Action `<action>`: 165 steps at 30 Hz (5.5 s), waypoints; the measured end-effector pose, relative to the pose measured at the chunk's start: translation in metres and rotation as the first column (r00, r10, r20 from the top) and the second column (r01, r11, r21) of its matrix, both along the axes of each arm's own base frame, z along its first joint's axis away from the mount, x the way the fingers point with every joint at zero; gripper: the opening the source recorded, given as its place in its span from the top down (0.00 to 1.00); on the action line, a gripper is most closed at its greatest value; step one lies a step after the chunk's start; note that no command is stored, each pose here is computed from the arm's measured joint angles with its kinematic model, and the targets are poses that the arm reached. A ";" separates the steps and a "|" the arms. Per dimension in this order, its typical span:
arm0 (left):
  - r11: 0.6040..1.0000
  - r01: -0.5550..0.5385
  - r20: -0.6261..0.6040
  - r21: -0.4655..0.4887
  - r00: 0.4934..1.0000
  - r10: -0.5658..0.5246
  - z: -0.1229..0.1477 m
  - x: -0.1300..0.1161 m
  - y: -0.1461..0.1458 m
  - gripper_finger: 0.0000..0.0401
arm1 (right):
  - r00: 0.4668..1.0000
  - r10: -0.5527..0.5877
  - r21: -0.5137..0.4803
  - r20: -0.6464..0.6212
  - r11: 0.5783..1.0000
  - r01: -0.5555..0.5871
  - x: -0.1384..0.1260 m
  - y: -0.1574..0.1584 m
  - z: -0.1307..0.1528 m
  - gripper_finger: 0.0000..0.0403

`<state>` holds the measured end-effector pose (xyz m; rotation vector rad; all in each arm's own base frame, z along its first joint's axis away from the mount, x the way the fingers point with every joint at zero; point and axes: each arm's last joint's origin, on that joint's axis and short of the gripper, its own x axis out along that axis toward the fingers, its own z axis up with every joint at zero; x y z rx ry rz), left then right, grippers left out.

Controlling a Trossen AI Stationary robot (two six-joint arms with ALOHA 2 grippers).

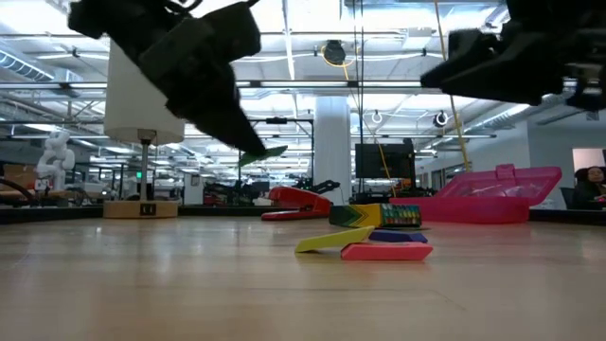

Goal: Pack school essentials
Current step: Put the green eraser into the pink supply box

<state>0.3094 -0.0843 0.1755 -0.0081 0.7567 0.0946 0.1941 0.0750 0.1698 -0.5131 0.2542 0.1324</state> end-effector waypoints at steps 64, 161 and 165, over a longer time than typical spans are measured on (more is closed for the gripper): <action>0.949 0.231 0.256 -0.214 0.951 -0.173 0.023 0.027 0.047 0.81 | 0.938 0.346 -0.614 -0.005 0.739 -0.276 0.100 -0.032 -0.003 0.91; 0.994 0.081 0.152 -0.070 0.986 -0.070 0.042 -0.009 0.002 0.39 | 0.590 -0.556 -0.402 -0.586 0.831 0.384 -0.009 -0.242 -0.018 0.67; 0.993 0.087 0.150 -0.085 0.986 -0.074 0.041 -0.010 -0.003 0.39 | 0.600 -0.579 -0.387 -0.552 0.815 0.431 -0.014 -0.237 -0.003 0.63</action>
